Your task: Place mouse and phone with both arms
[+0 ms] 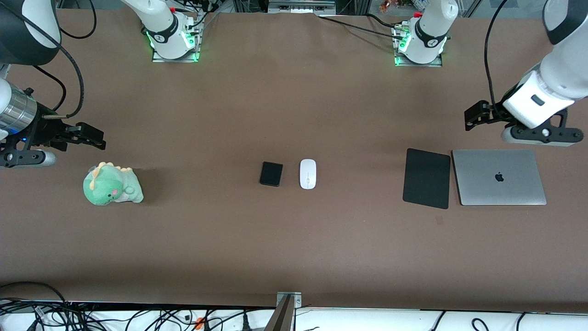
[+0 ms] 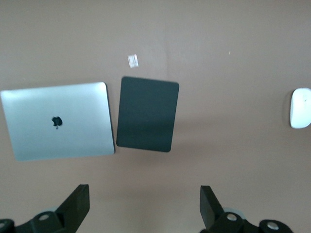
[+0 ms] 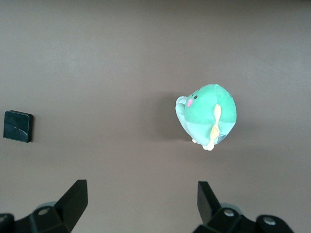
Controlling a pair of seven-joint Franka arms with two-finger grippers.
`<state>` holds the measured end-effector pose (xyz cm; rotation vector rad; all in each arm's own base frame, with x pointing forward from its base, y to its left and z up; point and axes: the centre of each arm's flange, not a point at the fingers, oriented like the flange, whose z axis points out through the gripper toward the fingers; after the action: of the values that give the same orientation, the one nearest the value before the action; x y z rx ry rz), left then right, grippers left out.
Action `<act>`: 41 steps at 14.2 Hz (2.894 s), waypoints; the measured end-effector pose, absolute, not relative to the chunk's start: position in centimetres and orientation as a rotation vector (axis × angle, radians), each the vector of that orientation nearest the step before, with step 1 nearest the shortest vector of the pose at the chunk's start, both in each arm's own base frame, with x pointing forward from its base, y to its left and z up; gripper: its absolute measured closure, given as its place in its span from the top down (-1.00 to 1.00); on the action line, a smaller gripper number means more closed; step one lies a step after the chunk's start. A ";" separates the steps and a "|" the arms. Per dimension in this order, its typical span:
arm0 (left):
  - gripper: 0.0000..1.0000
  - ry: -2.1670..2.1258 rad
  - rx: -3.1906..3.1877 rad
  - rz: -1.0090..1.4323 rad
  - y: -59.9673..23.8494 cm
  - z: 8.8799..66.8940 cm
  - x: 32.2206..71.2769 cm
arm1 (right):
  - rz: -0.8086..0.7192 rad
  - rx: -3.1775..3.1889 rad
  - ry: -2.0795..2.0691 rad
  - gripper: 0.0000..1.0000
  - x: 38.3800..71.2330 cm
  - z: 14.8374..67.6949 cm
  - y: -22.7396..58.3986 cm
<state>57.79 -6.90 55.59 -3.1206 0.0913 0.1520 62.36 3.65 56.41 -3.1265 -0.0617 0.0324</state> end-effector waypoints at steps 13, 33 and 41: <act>1.00 0.283 -3.223 0.110 -35.5 30.6 58.9 | 0.032 -3.127 -0.060 1.00 62.4 56.4 3.6; 0.99 0.097 -3.253 -0.079 -45.7 17.1 55.7 | 0.032 -3.127 -0.060 1.00 62.4 56.4 3.6; 0.22 0.063 -3.243 -0.087 -44.9 19.3 57.5 | 0.032 -3.126 -0.066 1.00 62.3 56.4 3.8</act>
<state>57.48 -44.86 19.29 -3.2425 0.0625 -0.0866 62.35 3.81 56.42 -3.1263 -0.0658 0.0325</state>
